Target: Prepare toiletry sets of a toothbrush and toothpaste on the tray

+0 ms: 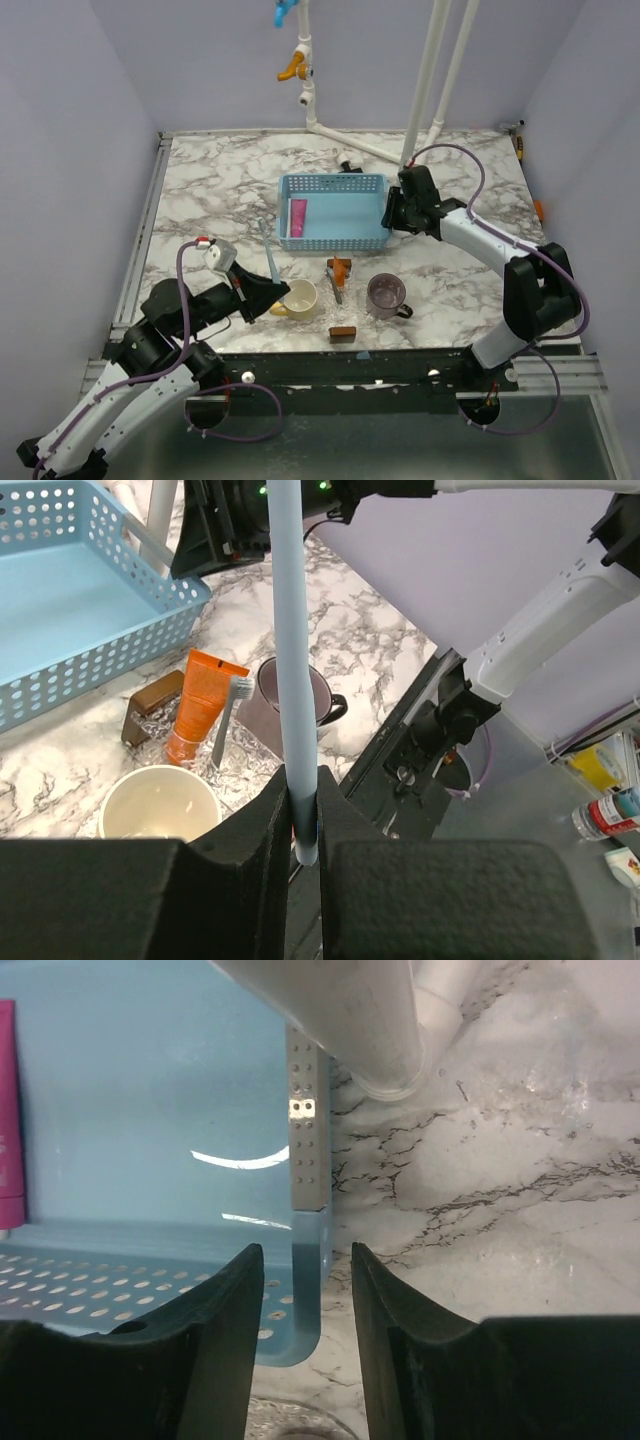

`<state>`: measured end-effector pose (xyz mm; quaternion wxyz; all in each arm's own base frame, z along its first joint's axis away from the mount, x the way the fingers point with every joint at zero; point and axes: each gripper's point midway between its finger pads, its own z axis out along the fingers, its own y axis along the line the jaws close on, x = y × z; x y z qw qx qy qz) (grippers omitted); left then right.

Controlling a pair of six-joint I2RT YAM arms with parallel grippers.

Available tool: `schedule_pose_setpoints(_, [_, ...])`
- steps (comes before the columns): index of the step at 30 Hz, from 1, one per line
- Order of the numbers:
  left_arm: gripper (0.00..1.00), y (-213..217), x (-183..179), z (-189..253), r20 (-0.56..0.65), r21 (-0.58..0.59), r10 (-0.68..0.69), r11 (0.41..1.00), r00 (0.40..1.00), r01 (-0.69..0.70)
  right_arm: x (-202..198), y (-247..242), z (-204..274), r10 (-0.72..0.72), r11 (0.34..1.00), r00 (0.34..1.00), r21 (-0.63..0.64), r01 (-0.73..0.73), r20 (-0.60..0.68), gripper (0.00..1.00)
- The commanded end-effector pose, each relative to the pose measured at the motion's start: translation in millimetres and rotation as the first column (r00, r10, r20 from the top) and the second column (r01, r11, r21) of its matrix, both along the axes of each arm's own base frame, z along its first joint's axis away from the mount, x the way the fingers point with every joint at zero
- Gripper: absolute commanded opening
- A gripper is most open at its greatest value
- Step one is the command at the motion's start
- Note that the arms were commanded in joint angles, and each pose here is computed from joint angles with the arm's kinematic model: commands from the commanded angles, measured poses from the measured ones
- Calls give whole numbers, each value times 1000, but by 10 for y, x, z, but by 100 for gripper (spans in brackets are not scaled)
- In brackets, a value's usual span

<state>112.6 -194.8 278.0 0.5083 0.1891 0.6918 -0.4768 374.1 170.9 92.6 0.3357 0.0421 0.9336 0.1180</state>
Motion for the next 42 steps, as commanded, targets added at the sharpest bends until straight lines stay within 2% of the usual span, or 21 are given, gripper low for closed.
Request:
schedule_pose_setpoints(1, [0, -42, 4, 60, -3, -8, -17, 1000, 1000, 17, 147, -20, 508, 6, 1000, 989, 14, -8, 147, 47])
schedule_pose_setpoints(6, [0, -103, -43, 88, -13, 15, -68, 998, 998, 68, 54, -42, 986, 19, 998, 972, 46, -31, 234, 52])
schedule_pose_setpoints(13, [0, -187, -128, 127, -26, 38, -148, 988, 989, 149, -264, 225, 1616, 170, 957, 931, 170, -234, 323, 54])
schedule_pose_setpoints(17, [0, -229, -205, 124, -40, 52, -204, 977, 978, 206, -507, 403, 2044, 260, 894, 878, 244, -376, 402, 54])
schedule_pose_setpoints(21, [0, -277, -298, 88, -76, 76, -273, 957, 959, 278, -780, 598, 2398, 345, 796, 822, 322, -512, 452, 54])
schedule_pose_setpoints(26, [0, -303, -356, -12, -142, 134, -318, 932, 937, 336, -1066, 789, 2647, 416, 690, 775, 390, -610, 475, 54])
schedule_pose_setpoints(33, [0, -288, -339, -143, -215, 217, -298, 914, 930, 343, -1377, 1038, 2775, 461, 599, 760, 471, -648, 459, 54])
schedule_pose_setpoints(42, [0, -146, -248, -351, -260, 413, -176, 869, 949, 274, -1662, 1407, 2873, 473, 576, 772, 515, -635, 424, 55])
